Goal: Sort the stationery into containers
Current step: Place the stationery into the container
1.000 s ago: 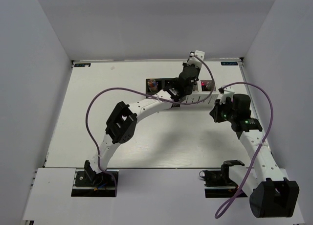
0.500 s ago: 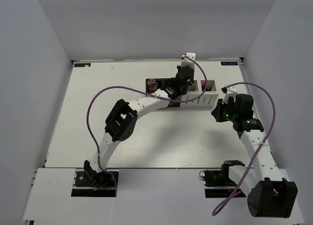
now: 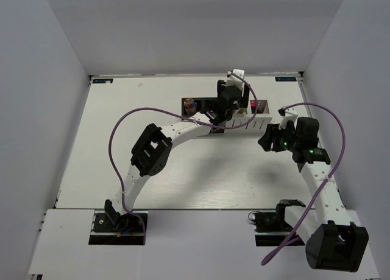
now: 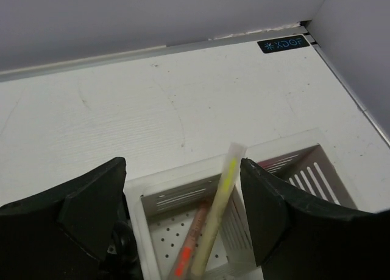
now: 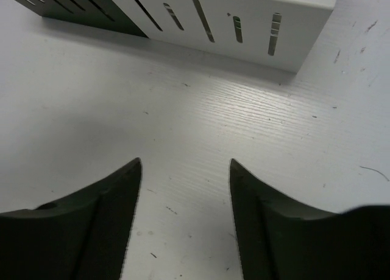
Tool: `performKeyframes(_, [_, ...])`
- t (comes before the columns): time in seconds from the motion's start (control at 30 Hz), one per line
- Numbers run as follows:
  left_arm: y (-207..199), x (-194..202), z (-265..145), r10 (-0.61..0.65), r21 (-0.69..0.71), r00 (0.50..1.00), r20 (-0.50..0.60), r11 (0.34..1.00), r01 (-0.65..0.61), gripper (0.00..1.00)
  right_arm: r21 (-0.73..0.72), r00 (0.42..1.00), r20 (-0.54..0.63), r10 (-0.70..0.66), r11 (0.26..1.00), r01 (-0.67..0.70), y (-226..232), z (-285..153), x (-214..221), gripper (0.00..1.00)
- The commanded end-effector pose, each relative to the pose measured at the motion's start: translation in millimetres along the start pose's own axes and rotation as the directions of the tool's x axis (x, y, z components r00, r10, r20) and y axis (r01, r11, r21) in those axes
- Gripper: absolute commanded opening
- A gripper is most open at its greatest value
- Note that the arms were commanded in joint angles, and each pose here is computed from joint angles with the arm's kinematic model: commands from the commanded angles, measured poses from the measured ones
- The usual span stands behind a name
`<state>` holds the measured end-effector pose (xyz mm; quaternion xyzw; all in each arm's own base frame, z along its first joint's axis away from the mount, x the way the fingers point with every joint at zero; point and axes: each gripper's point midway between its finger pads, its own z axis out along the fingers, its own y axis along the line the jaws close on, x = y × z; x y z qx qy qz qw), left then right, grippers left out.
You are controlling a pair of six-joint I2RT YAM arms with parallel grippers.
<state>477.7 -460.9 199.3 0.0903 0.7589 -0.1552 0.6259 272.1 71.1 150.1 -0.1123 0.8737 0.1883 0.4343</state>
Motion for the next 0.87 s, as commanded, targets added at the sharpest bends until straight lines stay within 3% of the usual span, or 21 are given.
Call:
performKeyframes(0.0, [-13, -37, -10, -0.006, 0.053, 0.999, 0.042, 0.999, 0.004, 0.87, -0.040, 1.000, 0.011, -0.011, 0.999, 0.012, 5, -2, -1, 0.67])
performKeyframes(0.1, [-16, -53, -20, -0.013, 0.088, 0.999, 0.050, 0.996, 0.008, 0.90, -0.041, 1.000, 0.017, -0.010, 0.999, 0.011, 4, -3, -3, 0.74])
performKeyframes(0.33, [-31, -83, -67, 0.000, 0.178, 0.995, 0.103, 0.984, -0.018, 0.91, -0.024, 0.999, 0.032, 0.006, 1.000, -0.005, -1, -6, -5, 0.74])
performKeyframes(0.4, [-25, -74, -79, 0.011, 0.168, 0.996, 0.091, 0.986, -0.026, 0.88, -0.016, 0.999, 0.036, 0.011, 1.000, -0.010, -3, -7, -6, 0.74])
performKeyframes(0.43, [-26, -93, -92, -0.018, 0.181, 0.992, 0.123, 0.983, -0.005, 0.73, -0.015, 0.999, 0.039, 0.013, 1.000, -0.012, -3, -8, -6, 0.82])
performKeyframes(0.47, [-22, -83, -98, -0.011, 0.176, 0.994, 0.111, 0.984, -0.009, 0.62, -0.008, 0.999, 0.040, 0.011, 1.000, -0.011, -5, -9, -7, 0.90])
performKeyframes(0.5, [-16, -118, -122, -0.047, 0.187, 0.986, 0.161, 0.982, 0.016, 0.50, 0.022, 0.999, 0.040, 0.014, 1.000, -0.015, -10, -9, -6, 0.90])
performKeyframes(0.53, [-9, -106, -128, -0.029, 0.178, 0.991, 0.132, 0.984, 0.005, 0.33, 0.038, 0.998, 0.052, 0.038, 0.998, -0.040, -12, -10, -9, 0.90])
performKeyframes(0.57, [5, -116, -155, -0.014, 0.178, 0.995, 0.101, 0.984, -0.004, 0.29, 0.104, 0.997, 0.065, 0.050, 0.993, -0.057, -23, -11, -12, 0.90])
performKeyframes(0.6, [12, -114, -164, -0.013, 0.179, 0.997, 0.072, 0.984, 0.000, 0.31, 0.130, 0.991, 0.077, 0.107, 0.985, -0.117, -26, -11, -12, 0.90])
performKeyframes(0.67, [32, -58, -189, 0.124, 0.233, 0.981, -0.149, 0.969, -0.087, 0.73, 0.163, 0.988, 0.099, 0.114, 0.978, -0.130, -32, -13, -16, 0.90])
performKeyframes(0.7, [47, -63, -216, 0.114, 0.298, 0.979, -0.169, 0.953, -0.060, 0.96, 0.169, 0.989, 0.095, 0.114, 0.977, -0.129, -34, -13, -15, 0.90])
performKeyframes(0.77, [78, -49, -250, 0.108, 0.276, 0.960, -0.260, 0.961, -0.033, 1.00, 0.175, 0.989, 0.105, 0.105, 0.977, -0.123, -34, -14, -15, 0.90])
performKeyframes(0.8, [98, -8, -260, 0.126, 0.245, 0.929, -0.349, 0.969, -0.039, 1.00, 0.175, 0.989, 0.109, 0.105, 0.977, -0.123, -34, -14, -15, 0.90])
performKeyframes(0.83, [129, -24, -277, 0.054, 0.179, 0.944, -0.326, 0.984, 0.006, 1.00, 0.153, 0.987, 0.123, 0.103, 0.981, -0.122, -30, -15, -18, 0.90])
